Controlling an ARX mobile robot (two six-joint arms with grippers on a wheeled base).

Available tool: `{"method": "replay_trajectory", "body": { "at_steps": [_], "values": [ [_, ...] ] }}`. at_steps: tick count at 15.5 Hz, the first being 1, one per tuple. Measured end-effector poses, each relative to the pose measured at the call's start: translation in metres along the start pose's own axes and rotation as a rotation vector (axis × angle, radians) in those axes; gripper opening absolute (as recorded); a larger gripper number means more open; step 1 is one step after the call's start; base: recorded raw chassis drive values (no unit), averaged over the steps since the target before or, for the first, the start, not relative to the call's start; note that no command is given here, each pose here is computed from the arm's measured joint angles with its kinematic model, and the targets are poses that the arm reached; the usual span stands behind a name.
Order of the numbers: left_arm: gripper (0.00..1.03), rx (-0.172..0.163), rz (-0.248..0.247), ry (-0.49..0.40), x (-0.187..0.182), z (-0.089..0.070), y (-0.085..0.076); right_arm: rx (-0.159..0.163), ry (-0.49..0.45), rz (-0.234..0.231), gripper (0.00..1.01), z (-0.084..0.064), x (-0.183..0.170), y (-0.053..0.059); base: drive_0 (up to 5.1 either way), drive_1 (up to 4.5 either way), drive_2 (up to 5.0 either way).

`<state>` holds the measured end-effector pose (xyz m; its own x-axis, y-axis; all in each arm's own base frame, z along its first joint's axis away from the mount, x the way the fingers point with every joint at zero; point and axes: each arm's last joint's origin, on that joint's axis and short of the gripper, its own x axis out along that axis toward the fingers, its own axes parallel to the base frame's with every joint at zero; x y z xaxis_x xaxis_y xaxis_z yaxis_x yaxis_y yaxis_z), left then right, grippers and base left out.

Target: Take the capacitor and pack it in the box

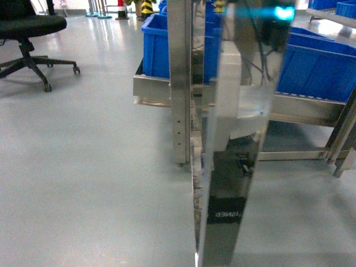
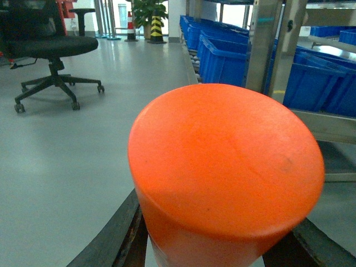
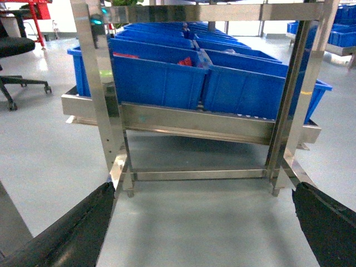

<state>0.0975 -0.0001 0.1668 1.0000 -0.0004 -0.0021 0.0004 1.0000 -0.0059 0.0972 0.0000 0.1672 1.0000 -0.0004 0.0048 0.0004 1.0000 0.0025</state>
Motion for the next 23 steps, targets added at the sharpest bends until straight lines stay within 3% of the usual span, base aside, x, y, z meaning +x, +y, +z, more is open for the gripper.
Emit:
{"method": "replay_trajectory", "body": {
  "at_steps": [23],
  "values": [
    [0.44, 0.006, -0.001, 0.000, 0.0000, 0.0000, 0.0000, 0.000, 0.002, 0.000, 0.98, -0.0002, 0.0000, 0.0000, -4.9, 2.27, 2.7]
  ]
}}
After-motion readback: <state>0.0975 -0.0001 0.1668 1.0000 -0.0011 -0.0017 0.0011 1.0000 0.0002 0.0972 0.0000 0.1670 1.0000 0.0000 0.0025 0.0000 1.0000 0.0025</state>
